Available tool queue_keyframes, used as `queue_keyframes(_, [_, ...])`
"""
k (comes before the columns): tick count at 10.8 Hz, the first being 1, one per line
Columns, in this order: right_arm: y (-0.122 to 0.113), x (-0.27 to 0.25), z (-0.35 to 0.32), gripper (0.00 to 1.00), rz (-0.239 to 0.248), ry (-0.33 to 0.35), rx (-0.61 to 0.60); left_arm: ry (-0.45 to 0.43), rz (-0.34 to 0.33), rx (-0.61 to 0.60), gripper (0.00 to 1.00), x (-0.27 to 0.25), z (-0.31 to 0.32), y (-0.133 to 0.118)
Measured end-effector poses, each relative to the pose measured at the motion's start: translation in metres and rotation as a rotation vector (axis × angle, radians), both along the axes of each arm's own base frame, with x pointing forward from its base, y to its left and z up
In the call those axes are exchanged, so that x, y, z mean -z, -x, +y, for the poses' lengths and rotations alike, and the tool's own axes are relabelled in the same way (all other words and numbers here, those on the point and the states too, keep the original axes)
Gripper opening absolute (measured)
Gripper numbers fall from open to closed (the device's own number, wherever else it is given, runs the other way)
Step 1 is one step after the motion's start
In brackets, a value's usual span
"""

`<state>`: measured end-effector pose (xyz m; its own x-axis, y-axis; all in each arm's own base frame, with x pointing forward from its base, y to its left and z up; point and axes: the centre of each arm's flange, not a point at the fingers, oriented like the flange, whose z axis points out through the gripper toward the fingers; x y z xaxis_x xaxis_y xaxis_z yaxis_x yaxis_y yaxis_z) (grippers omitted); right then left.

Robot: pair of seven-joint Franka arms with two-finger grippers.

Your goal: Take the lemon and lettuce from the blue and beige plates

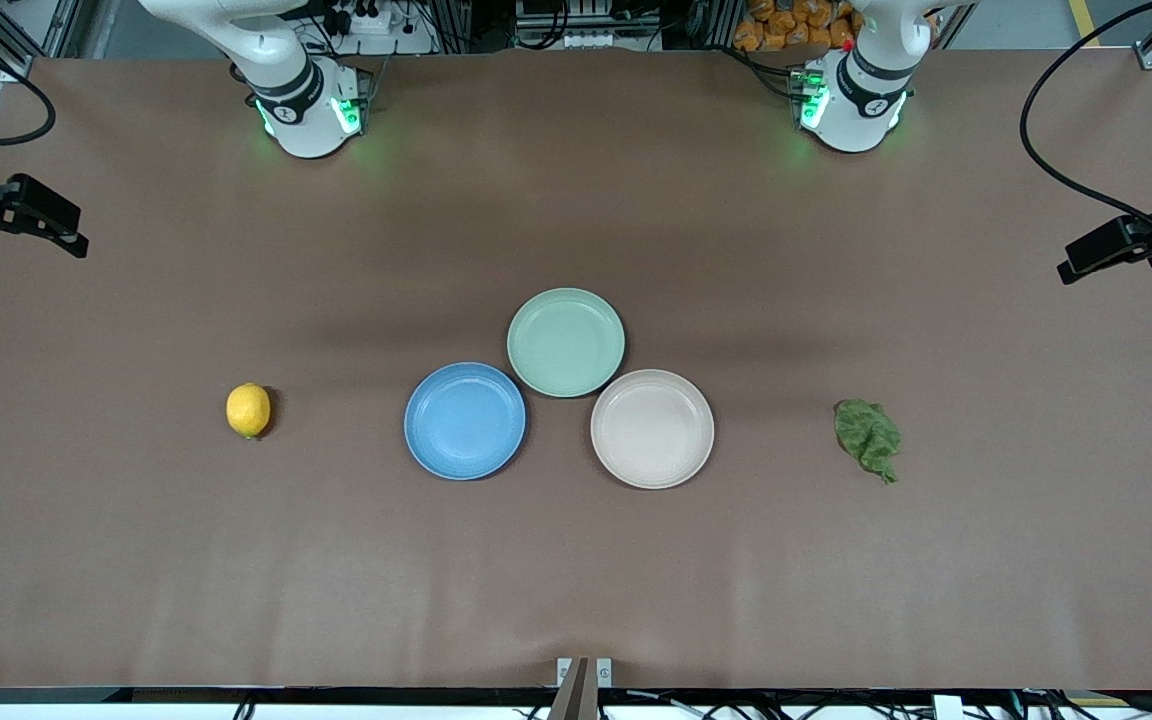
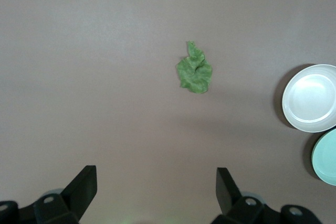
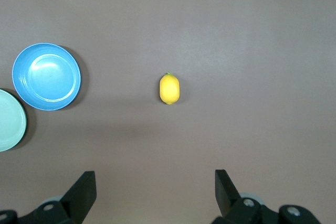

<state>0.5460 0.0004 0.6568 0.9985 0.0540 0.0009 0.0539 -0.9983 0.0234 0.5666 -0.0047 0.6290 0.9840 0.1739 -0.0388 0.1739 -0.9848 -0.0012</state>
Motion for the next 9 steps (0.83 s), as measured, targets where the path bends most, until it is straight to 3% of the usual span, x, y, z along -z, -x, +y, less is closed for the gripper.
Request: queue_keyframes(9, [-0.0001,0.0001,-0.0002,1.00,0.000,0.000,0.001,0.006,0.005,0.128,1.00,0.0033,-0.0086,-0.0015])
